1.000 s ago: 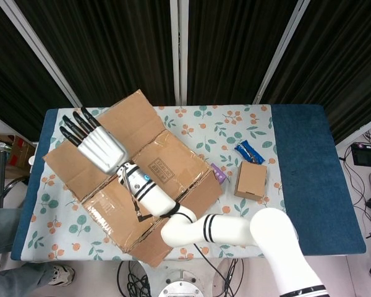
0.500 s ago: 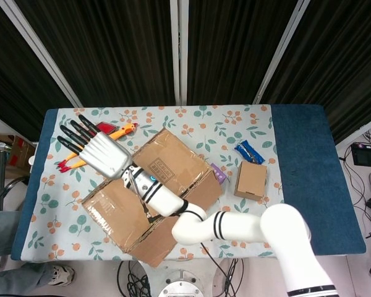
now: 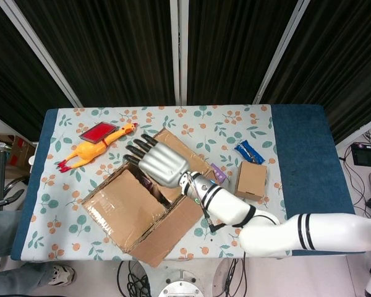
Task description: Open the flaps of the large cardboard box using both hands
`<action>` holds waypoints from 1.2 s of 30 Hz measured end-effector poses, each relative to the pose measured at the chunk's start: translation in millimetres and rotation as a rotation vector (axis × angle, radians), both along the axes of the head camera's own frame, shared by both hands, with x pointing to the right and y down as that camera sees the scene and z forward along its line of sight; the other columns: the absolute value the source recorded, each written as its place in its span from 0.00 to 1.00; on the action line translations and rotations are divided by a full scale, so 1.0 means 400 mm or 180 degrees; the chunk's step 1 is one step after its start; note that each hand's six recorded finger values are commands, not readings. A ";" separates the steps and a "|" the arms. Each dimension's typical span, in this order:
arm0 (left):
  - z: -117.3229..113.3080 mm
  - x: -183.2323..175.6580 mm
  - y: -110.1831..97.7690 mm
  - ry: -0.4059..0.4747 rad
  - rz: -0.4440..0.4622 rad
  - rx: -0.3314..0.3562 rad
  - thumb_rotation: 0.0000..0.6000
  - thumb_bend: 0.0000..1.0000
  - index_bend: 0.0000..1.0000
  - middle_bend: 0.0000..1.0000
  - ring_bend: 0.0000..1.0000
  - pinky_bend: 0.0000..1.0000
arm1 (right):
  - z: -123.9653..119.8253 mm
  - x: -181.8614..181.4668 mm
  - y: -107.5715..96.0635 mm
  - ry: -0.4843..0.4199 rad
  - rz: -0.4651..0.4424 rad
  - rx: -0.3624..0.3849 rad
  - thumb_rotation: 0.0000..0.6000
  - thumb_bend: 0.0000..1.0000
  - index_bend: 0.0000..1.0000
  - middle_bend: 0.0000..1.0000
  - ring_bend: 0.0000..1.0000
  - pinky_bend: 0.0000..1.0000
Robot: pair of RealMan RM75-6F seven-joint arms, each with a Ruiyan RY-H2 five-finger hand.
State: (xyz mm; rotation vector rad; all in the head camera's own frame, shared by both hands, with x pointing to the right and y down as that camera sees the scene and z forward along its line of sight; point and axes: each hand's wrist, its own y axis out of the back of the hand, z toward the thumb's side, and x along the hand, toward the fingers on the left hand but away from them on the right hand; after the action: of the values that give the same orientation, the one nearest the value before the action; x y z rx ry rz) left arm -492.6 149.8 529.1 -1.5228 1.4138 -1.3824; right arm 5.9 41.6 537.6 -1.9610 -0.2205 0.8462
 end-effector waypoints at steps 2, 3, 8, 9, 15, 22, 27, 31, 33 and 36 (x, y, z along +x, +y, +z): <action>0.002 0.006 0.001 -0.0005 0.0017 -0.0006 0.70 0.02 0.00 0.02 0.02 0.17 | 0.024 0.025 0.017 0.0021 0.0046 -0.0389 1.00 0.62 0.12 0.06 0.00 0.00; 0.003 0.008 0.001 -0.0007 0.0022 -0.0012 0.70 0.02 0.00 0.02 0.02 0.17 | 0.032 0.035 0.024 0.0022 0.0068 -0.0552 1.00 0.62 0.11 0.06 0.00 0.00; 0.007 0.015 -0.002 -0.0026 0.0029 -0.0046 0.70 0.02 0.00 0.02 0.02 0.17 | 0.054 0.086 0.040 -0.0061 0.0208 -0.1099 1.00 0.63 0.11 0.08 0.00 0.00; 0.008 0.015 -0.002 -0.0027 0.0027 -0.0054 0.70 0.02 0.00 0.02 0.02 0.17 | 0.053 0.094 0.041 -0.0089 0.0209 -0.1123 1.00 0.64 0.12 0.09 0.00 0.00; 0.022 0.020 -0.004 -0.0014 0.0025 -0.0098 0.71 0.02 0.00 0.02 0.02 0.17 | 0.053 0.116 0.066 -0.0130 0.0041 -0.1174 1.00 0.69 0.13 0.13 0.00 0.00; 0.030 0.019 -0.002 -0.0001 0.0019 -0.0112 0.70 0.02 0.00 0.02 0.02 0.17 | 0.054 0.110 0.102 -0.0066 -0.0321 -0.0920 1.00 0.73 0.15 0.20 0.00 0.00; 0.030 0.016 -0.001 0.0001 0.0024 -0.0109 0.70 0.02 0.00 0.02 0.02 0.17 | 0.074 0.110 0.130 0.0119 -0.0620 -0.0594 1.00 0.73 0.15 0.21 0.00 0.00; 0.029 0.012 0.001 -0.0015 0.0025 -0.0104 0.70 0.02 0.00 0.02 0.02 0.17 | 0.089 0.103 0.150 0.0238 -0.0808 -0.0362 1.00 0.74 0.15 0.21 0.00 0.00; 0.029 0.010 0.002 -0.0016 0.0019 -0.0103 0.71 0.02 0.00 0.02 0.02 0.17 | 0.094 0.094 0.159 0.0264 -0.0857 -0.0291 1.00 0.75 0.15 0.21 0.00 0.00; 0.029 0.006 0.003 -0.0024 0.0013 -0.0104 0.70 0.02 0.00 0.02 0.02 0.17 | 0.101 0.082 0.169 0.0309 -0.0913 -0.0214 1.00 0.75 0.15 0.21 0.00 0.00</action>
State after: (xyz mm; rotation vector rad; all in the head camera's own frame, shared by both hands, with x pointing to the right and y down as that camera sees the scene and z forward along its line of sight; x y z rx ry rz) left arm -490.1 151.1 540.6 -1.5387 1.3890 -1.4139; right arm 38.9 109.3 577.9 -1.9488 0.1456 0.7646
